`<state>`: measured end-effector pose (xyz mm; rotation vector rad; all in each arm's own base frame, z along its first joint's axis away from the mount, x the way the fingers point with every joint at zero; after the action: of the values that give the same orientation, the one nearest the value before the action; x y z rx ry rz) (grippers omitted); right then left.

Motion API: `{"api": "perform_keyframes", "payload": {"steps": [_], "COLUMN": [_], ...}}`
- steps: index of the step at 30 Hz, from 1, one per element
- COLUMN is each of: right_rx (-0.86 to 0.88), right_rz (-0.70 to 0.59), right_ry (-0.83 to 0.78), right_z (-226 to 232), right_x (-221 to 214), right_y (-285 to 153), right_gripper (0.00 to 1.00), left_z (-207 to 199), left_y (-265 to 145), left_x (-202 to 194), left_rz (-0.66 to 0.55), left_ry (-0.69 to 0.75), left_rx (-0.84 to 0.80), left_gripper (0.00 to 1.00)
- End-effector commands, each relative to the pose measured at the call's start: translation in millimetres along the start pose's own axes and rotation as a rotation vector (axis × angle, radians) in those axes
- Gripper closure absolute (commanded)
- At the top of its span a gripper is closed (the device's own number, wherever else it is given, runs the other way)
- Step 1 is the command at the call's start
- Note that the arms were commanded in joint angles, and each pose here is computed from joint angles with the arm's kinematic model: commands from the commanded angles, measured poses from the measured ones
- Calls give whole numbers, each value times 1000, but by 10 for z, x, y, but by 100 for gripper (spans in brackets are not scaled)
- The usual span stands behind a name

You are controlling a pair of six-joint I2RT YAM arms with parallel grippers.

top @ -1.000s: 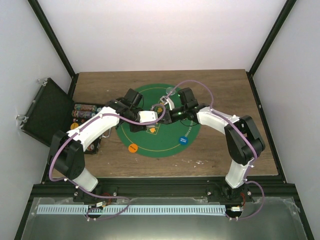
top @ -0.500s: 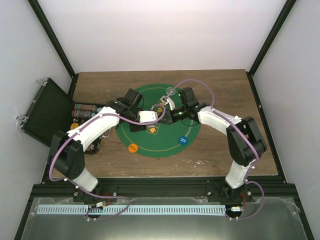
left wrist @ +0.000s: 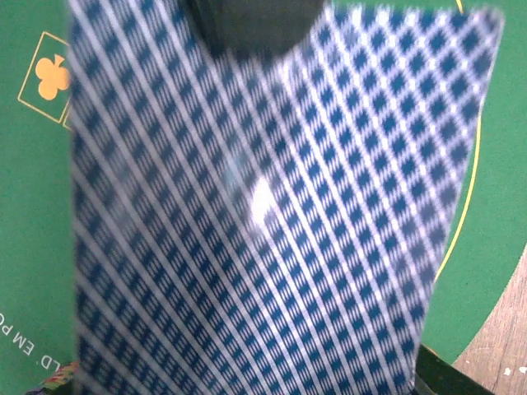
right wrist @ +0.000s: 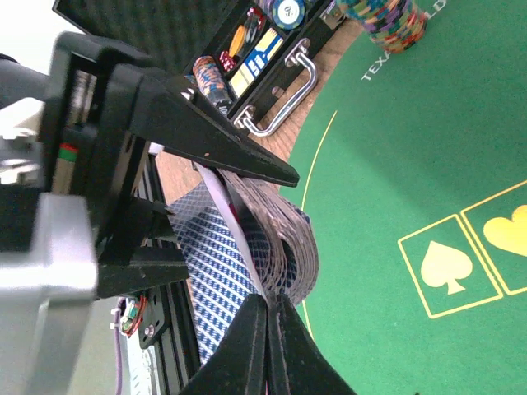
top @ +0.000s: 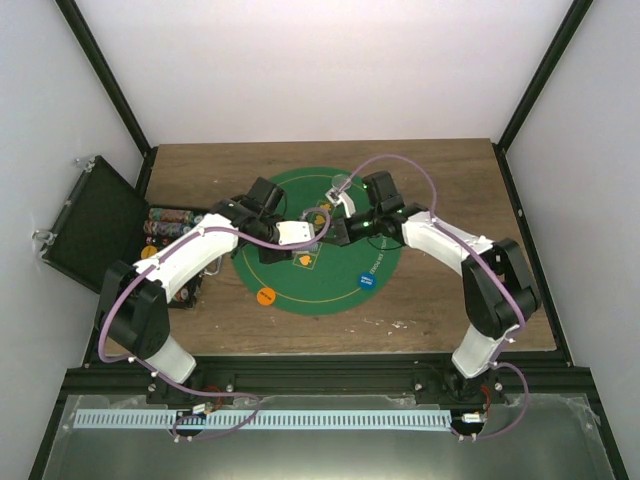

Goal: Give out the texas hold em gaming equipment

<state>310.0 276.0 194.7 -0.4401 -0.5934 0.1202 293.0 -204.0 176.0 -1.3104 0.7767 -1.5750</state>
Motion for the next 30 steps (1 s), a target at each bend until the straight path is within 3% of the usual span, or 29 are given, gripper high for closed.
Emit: {"api": "perform_keyframes", "payload": {"steps": [1, 9, 19, 30], "right_rx": [-21, -75, -197, -430], "right_rz": [-67, -94, -207, -248], "right_ry": [-60, -50, -29, 27], "right_z": [119, 50, -63, -315], "right_x": [161, 174, 295, 240], "right_y": [-242, -411, -929, -1388], "right_gripper": [99, 99, 99, 99], "left_z": [31, 76, 141, 190], "left_y": [10, 11, 0, -201], "left_x": [-51, -52, -186, -509], "left_rz": [3, -4, 8, 46], "left_ry": [-11, -40, -91, -270], "left_rx": [12, 24, 42, 69], "left_gripper": [50, 50, 50, 50]}}
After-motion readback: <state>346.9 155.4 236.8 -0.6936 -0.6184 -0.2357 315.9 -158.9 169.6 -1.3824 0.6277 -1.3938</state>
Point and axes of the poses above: each gripper's point midway between its finger pads, its own y axis out along the fingers, its own z axis along the line the jaws close on, x = y × z, the point moved 5 cm from there along -y, back along the fingers, and after that the axes turned 5 degrees about y, right-handed, at the moved point
